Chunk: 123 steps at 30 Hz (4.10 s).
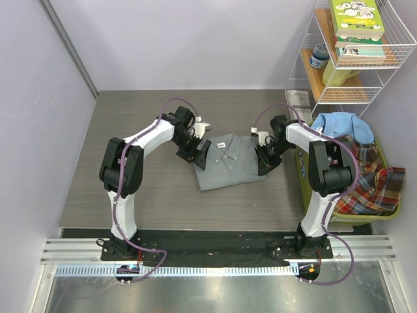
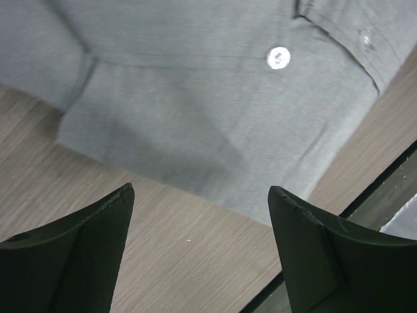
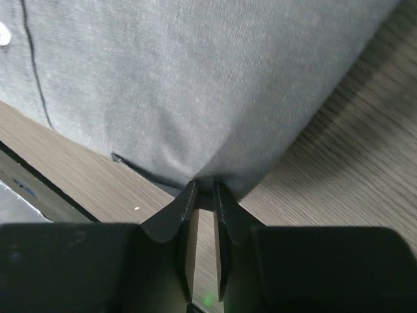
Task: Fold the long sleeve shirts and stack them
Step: Neatly place the folded shirt to the corner
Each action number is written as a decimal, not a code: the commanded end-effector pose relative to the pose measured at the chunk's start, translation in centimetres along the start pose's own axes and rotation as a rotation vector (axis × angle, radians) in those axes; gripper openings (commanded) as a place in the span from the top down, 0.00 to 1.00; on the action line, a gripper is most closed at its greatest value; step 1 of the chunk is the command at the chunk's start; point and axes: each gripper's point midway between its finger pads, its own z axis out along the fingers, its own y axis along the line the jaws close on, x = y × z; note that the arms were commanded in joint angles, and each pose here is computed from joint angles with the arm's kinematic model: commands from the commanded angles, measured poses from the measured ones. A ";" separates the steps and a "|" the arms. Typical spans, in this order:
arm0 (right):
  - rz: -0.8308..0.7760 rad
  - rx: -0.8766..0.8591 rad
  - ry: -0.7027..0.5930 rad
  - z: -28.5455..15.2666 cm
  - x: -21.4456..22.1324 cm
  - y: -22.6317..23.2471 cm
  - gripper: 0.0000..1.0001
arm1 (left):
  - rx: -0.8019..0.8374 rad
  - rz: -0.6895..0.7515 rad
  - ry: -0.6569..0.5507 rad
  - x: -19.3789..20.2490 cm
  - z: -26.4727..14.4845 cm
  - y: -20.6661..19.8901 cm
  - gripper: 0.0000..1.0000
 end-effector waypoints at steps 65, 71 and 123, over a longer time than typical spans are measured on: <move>0.011 -0.080 -0.286 -8.1 -5.6 4.0 0.32 | -0.517 -0.185 -0.144 3.4 -20.6 24.6 0.00; 0.015 -0.102 -0.291 -8.0 -5.8 4.2 0.32 | -0.552 -0.422 -0.247 5.8 -18.4 21.4 0.00; -0.125 0.054 -0.598 -16.5 -10.4 5.5 0.00 | -0.407 -0.102 -0.635 -6.0 -29.4 5.2 0.00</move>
